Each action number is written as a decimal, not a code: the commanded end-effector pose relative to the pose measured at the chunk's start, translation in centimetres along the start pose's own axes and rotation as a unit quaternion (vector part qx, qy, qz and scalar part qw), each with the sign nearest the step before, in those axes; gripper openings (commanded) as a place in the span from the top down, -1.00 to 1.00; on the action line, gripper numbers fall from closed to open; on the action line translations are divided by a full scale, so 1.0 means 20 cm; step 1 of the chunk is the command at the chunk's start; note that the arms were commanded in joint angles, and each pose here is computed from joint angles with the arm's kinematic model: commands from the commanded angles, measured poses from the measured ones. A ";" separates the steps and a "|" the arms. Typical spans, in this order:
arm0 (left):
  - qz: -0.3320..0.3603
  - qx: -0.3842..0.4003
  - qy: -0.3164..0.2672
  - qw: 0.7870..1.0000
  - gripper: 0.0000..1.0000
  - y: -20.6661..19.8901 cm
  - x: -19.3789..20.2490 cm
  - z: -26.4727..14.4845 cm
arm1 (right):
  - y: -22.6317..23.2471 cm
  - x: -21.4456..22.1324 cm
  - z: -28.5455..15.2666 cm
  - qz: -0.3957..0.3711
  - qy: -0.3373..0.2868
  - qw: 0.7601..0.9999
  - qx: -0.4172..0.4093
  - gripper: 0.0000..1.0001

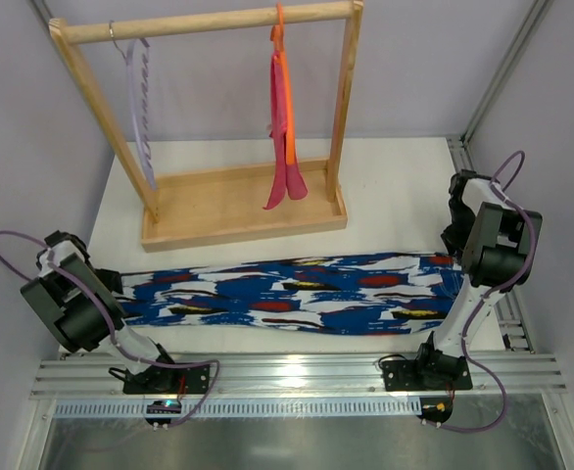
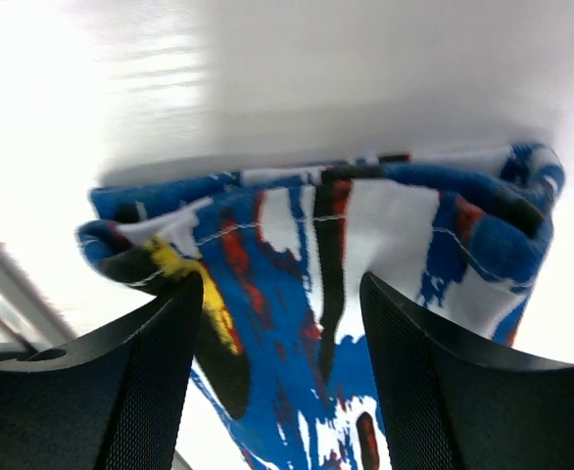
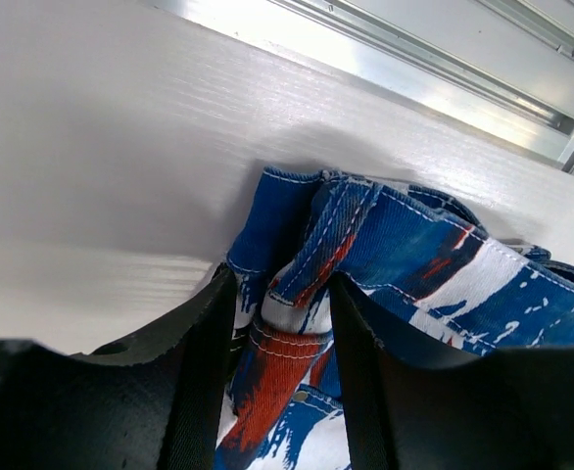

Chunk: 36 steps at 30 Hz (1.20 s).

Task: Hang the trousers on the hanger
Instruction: Fold the trousers

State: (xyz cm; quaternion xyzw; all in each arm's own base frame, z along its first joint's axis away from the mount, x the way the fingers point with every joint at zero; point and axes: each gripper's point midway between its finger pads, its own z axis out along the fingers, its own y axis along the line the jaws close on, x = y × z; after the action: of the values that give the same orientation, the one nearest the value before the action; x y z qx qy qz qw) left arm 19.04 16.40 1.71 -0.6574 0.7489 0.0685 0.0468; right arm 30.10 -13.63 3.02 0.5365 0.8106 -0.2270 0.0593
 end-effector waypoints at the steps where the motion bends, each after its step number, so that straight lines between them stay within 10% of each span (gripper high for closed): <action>1: -0.003 -0.021 -0.071 0.997 -0.33 0.07 -0.19 -0.10 | -0.08 -0.05 -0.03 -0.010 -0.024 1.000 -0.002 0.08; 14: 0.044 0.204 -0.029 0.978 -0.33 -0.34 0.01 -0.24 | 0.25 0.21 -0.74 -0.158 -0.047 0.962 -0.219 0.12; 16: 0.058 0.242 -0.014 0.968 -0.33 -0.41 0.06 -0.23 | 0.36 0.47 -0.91 -0.296 -0.089 0.898 -0.313 0.07; 26: 0.066 0.226 0.054 0.970 -0.35 -0.43 0.17 -0.06 | 0.34 1.12 -1.38 -0.464 -0.105 0.541 -0.693 -0.13; 36: 0.062 0.207 0.066 0.974 -0.34 -0.42 0.18 -0.01 | 0.51 1.26 -1.30 -0.523 -0.082 0.478 -0.701 -0.16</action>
State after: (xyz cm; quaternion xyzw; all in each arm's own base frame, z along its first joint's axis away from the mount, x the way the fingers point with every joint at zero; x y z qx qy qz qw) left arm 26.76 11.88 2.45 -0.5882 0.7867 -0.1276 0.1373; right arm 30.53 20.37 12.37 -0.1639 0.8644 0.3602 0.3102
